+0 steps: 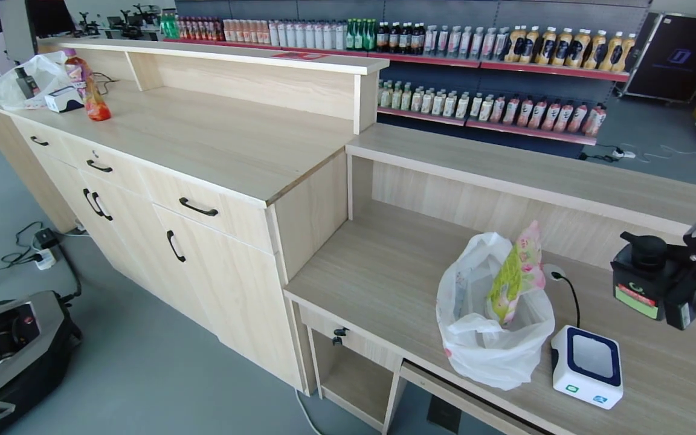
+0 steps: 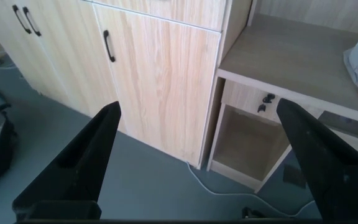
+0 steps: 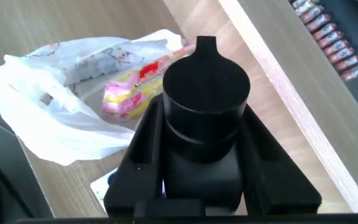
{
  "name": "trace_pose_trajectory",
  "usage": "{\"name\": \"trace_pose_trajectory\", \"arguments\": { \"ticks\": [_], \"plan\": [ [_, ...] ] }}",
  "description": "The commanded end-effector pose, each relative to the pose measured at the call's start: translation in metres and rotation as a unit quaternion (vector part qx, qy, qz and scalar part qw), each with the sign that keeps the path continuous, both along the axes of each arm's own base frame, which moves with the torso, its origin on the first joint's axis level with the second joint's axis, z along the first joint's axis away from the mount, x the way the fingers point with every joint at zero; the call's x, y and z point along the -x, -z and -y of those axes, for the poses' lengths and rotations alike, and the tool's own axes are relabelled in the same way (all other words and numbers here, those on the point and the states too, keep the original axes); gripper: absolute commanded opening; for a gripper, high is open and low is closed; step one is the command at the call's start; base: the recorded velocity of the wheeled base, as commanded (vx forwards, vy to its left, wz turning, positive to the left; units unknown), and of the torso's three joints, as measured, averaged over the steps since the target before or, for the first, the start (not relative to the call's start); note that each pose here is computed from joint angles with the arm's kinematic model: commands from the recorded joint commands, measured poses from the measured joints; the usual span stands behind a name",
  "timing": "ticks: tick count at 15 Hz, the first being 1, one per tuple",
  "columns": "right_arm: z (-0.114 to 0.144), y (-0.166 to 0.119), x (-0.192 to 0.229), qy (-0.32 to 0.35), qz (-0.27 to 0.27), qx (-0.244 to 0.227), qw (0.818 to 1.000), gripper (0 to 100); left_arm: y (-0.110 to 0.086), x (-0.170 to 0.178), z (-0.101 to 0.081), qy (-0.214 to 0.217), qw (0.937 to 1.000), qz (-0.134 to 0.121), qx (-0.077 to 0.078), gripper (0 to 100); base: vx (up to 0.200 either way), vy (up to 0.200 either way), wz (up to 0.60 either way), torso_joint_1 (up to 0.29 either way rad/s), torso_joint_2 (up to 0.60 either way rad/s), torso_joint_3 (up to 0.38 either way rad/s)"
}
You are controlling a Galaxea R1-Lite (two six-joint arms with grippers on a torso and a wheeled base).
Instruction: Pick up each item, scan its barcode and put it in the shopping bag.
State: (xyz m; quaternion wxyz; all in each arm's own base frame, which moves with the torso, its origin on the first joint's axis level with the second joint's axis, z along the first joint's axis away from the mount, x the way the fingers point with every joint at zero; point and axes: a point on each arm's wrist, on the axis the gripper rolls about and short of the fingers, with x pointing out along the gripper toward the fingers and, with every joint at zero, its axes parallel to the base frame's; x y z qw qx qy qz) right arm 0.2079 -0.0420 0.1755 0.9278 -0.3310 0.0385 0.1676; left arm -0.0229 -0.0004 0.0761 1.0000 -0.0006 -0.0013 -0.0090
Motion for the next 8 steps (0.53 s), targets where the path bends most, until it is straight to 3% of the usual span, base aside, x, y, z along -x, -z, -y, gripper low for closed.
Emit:
{"name": "trace_pose_trajectory", "arguments": {
  "ticks": [1,4,8],
  "plan": [
    [-0.009,0.005,-0.006,-0.025,-0.013,-0.005,1.0,0,0.0,0.0,0.0,0.0,1.0,0.0,0.0,100,0.0,0.0,0.0,0.0,0.0,0.0],
    [-0.012,0.022,-0.014,-0.03,-0.058,-0.03,0.997,0,0.0,0.0,0.0,0.0,1.0,0.0,0.0,100,0.0,0.0,0.0,0.0,0.0,0.0],
    [-0.011,0.067,-0.042,-0.008,-0.18,-0.135,0.974,0,0.0,0.0,0.0,0.0,1.0,0.0,0.0,100,0.0,0.0,0.0,0.0,0.0,0.0]
  ]
}}
